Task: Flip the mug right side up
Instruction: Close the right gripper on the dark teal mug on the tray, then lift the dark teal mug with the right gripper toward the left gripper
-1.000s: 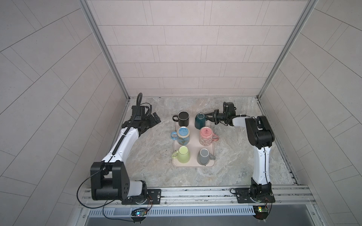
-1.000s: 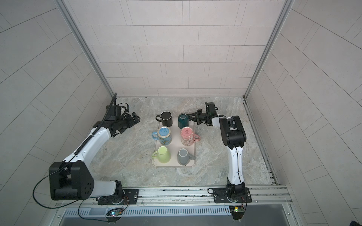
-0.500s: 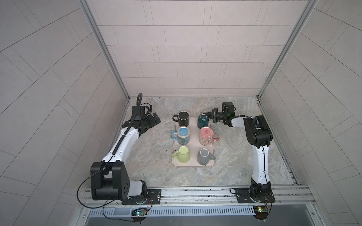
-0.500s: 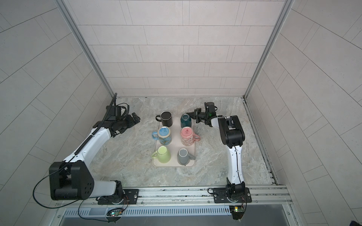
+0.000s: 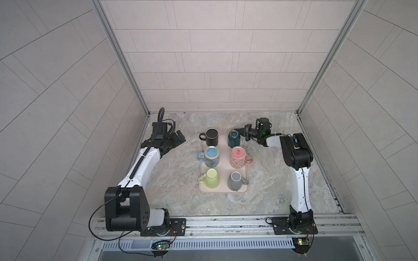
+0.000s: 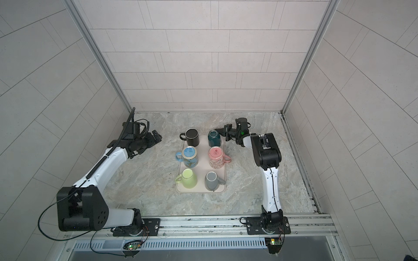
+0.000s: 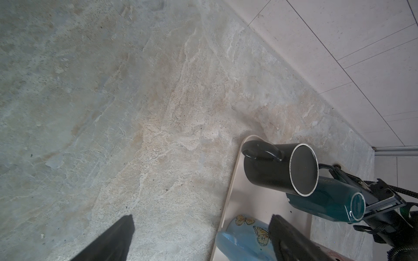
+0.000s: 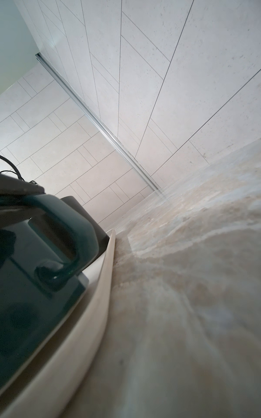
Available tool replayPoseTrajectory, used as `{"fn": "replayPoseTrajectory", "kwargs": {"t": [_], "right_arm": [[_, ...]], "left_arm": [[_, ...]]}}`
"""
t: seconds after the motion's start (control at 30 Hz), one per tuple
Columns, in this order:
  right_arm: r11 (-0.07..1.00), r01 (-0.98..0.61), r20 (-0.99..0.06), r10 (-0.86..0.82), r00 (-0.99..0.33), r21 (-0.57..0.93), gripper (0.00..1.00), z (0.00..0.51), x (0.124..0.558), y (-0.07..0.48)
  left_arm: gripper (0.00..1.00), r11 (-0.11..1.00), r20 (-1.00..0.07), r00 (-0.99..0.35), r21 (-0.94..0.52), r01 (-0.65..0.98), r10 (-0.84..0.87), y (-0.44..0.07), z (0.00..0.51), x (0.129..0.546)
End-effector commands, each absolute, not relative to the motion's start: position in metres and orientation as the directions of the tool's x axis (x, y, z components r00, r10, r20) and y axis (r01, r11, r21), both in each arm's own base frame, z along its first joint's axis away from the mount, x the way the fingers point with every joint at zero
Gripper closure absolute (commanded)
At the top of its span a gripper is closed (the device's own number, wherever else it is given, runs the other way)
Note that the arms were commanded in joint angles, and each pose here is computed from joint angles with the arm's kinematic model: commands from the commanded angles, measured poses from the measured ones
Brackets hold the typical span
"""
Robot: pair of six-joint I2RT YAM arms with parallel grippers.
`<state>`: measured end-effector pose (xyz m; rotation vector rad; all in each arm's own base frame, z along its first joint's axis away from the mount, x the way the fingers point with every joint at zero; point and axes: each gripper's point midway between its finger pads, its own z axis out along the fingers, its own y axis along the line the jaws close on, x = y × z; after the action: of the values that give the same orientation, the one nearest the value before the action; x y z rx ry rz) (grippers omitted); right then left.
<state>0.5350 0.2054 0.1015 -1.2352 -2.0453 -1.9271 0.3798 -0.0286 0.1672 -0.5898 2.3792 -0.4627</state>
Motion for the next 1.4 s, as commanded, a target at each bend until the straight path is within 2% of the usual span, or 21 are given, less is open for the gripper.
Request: {"fn": "replayPoseTrajectory", "kwargs": {"t": [0.0,0.23,0.47,0.6,0.7,0.9,1.07,1.2,1.37], "right_arm": [[-0.161,0.509,0.516,0.49,-0.703,0.846,1.0,0.135,0.552,0.206],[-0.153,0.407,0.428,0.48,-0.766,0.901,1.0,0.172,0.56,0.209],[-0.067,0.324,0.314,0.487,-0.815,0.944,1.0,0.19,0.559,0.211],[-0.051,0.257,0.248,0.5,-0.83,0.965,1.0,0.208,0.562,0.211],[-0.002,0.204,0.179,0.496,-0.85,0.979,1.0,0.22,0.56,0.215],[0.18,0.109,0.012,0.472,-0.882,0.978,1.0,0.233,0.547,0.216],[0.405,-0.038,-0.209,0.387,-0.898,0.913,1.0,0.246,0.527,0.214],[0.614,-0.157,-0.392,0.269,-0.88,0.774,1.0,0.255,0.508,0.211],[0.739,-0.355,-0.591,0.071,-0.804,0.572,1.0,0.275,0.487,0.227]], "left_arm": [[0.0,0.847,-0.488,-0.711,-0.435,-0.305,-0.507,-0.026,0.161,0.377],[0.0,0.847,-0.488,-0.712,-0.437,-0.303,-0.505,-0.027,0.164,0.379],[0.0,0.843,-0.481,-0.714,-0.448,-0.297,-0.508,-0.028,0.164,0.381],[0.01,0.832,-0.48,-0.721,-0.497,-0.245,-0.499,-0.04,0.18,0.389],[0.03,0.832,-0.495,-0.715,-0.509,-0.221,-0.493,-0.042,0.193,0.396],[0.04,0.836,-0.547,-0.685,-0.521,-0.17,-0.48,-0.044,0.231,0.408],[0.04,0.824,-0.581,-0.653,-0.553,-0.12,-0.486,-0.048,0.26,0.415],[0.05,0.796,-0.586,-0.631,-0.6,-0.082,-0.508,-0.055,0.274,0.423],[0.07,0.753,-0.585,-0.618,-0.658,-0.016,-0.525,-0.067,0.296,0.431]]}}
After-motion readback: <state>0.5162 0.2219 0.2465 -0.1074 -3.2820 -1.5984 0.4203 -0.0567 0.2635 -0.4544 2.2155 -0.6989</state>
